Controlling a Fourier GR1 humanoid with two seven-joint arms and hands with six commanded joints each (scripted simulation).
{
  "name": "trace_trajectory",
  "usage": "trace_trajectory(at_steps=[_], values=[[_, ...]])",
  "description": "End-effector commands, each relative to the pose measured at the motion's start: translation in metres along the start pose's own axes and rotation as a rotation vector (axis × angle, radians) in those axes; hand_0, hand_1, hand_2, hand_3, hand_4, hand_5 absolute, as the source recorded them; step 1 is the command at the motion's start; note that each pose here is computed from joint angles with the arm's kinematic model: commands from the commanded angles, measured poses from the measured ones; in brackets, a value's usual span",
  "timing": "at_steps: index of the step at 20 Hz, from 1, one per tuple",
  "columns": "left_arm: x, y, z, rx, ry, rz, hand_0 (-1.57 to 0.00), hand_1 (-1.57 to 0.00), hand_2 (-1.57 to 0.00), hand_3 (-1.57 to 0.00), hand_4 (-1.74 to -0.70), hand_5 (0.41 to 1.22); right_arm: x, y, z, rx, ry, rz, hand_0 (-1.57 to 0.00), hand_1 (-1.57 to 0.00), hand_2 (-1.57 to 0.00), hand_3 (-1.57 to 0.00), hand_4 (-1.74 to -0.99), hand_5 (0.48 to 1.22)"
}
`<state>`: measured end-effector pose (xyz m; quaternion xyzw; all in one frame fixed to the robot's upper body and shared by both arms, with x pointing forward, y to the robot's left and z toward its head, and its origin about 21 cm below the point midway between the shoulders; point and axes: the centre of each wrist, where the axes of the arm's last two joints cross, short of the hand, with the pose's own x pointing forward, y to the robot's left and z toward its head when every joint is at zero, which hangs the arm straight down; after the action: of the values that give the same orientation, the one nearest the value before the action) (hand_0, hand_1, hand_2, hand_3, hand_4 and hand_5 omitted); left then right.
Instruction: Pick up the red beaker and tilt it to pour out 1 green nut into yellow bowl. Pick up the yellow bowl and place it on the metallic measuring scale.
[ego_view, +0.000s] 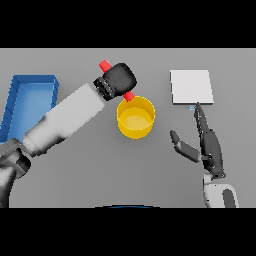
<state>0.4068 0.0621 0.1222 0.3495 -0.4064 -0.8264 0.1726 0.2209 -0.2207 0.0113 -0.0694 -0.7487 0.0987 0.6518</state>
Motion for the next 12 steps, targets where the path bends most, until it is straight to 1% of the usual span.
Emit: trace_trajectory(at_steps=[1,2,3,4,8,9,10,12], values=[[0.0,0.001,0.0,-0.008,-0.011,-0.038,-1.57,-1.57,-1.57,-1.52,-1.73,1.22,0.003,0.003,0.002,-0.001,-0.024,-0.004,0.0,0.0,0.0,0.0,-1.193,0.578],[0.001,0.006,-0.002,-0.008,-0.011,-0.094,-1.57,-1.57,-1.57,-1.53,-1.73,1.22,0.004,0.006,-0.001,-0.004,-0.018,-0.01,0.0,0.0,0.0,0.0,-1.185,0.575],[0.003,0.007,-0.002,-0.019,-0.011,-0.139,-1.57,-1.57,-1.57,-1.54,-1.74,1.221,0.002,0.002,0.001,-0.008,-0.02,0.01,0.0,0.0,0.0,0.0,-1.173,0.572],[0.003,0.008,-0.003,-0.028,-0.017,-0.183,-1.57,-1.57,-1.57,-1.55,-1.74,1.221,0.003,0.003,0.0,-0.009,-0.02,0.008,0.0,0.0,0.0,0.0,-1.16,0.569],[0.002,0.011,-0.004,-0.057,-0.044,-0.328,-1.57,-1.57,-1.57,-1.56,-1.74,1.221,0.001,0.007,-0.001,-0.001,-0.017,-0.019,0.0,0.0,0.0,0.0,-1.135,0.567],[0.005,0.007,-0.006,-0.062,-0.037,-0.37,-1.57,-1.57,-1.57,-1.56,-1.74,1.221,0.001,0.006,0.0,-0.003,-0.013,-0.017,0.0,0.0,0.0,0.0,-1.13,0.565],[0.007,0.011,-0.006,-0.059,-0.052,-0.404,-1.57,-1.57,-1.57,-1.56,-1.74,1.221,0.003,0.005,-0.004,-0.011,-0.011,-0.005,0.0,0.0,0.0,0.0,-1.129,0.566],[0.01,0.015,-0.009,-0.057,-0.06,-0.464,-1.57,-1.57,-1.57,-1.57,-1.73,1.221,0.002,0.004,-0.001,0.001,-0.022,0.01,0.0,0.0,0.0,0.0,-1.136,0.578]])
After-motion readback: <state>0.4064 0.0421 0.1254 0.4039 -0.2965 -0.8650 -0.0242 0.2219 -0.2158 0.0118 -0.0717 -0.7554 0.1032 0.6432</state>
